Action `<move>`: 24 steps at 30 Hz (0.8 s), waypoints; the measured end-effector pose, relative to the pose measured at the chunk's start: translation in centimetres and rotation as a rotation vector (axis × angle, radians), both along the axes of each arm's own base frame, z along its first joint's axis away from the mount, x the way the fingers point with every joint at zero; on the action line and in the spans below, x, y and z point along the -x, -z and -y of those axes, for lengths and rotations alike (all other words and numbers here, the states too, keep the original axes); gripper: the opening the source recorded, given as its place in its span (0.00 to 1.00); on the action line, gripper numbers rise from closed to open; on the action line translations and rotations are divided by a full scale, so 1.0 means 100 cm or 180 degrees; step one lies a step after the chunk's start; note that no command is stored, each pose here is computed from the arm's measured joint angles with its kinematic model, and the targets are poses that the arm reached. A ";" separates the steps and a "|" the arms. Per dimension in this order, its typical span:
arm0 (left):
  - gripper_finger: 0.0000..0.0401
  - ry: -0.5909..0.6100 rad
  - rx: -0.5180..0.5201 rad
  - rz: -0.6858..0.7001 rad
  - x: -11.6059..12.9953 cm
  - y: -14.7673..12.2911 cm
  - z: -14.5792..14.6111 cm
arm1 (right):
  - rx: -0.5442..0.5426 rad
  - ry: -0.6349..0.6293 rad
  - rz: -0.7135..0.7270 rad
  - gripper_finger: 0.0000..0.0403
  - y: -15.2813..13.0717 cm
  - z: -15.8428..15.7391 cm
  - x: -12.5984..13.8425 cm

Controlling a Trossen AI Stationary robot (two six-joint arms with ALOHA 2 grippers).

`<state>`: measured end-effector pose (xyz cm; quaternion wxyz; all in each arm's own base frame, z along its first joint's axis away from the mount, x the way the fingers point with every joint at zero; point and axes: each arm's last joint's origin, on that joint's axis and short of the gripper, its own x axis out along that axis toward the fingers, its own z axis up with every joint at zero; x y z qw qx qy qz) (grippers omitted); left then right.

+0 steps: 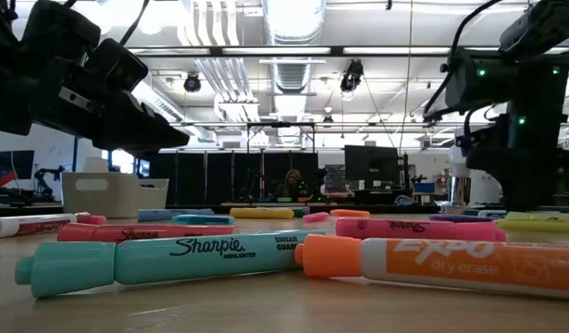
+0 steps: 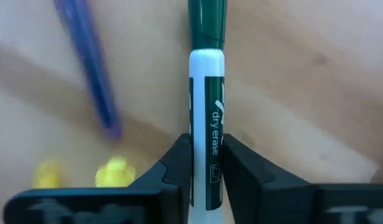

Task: Pick & Place Markers
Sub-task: Put the bottom green marker pen into the white bin

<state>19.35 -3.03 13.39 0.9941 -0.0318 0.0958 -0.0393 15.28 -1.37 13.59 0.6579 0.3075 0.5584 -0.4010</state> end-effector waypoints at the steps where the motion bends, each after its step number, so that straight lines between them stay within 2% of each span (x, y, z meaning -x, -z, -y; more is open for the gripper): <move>1: 0.00 0.0001 0.0000 0.0024 0.000 -0.001 0.000 | -0.0112 -0.0037 -0.0006 0.14 -0.002 -0.001 -0.001; 6: 0.00 -0.0028 -0.0116 0.0264 0.004 -0.015 -0.002 | -0.0415 -0.0100 -0.0201 0.16 -0.028 -0.004 -0.007; 12: 0.00 -0.0045 -0.0119 0.0706 0.015 -0.040 -0.004 | -0.0858 0.0046 -0.0584 0.16 -0.075 -0.015 -0.007; 17: 0.00 -0.0051 -0.0180 0.0768 0.024 -0.048 -0.005 | -0.1259 -0.0027 -0.0399 0.16 -0.114 -0.039 -0.017; 24: 0.00 -0.0091 -0.0198 0.0578 0.032 -0.046 -0.007 | -0.1519 -0.0062 -0.0188 0.16 -0.152 -0.086 -0.016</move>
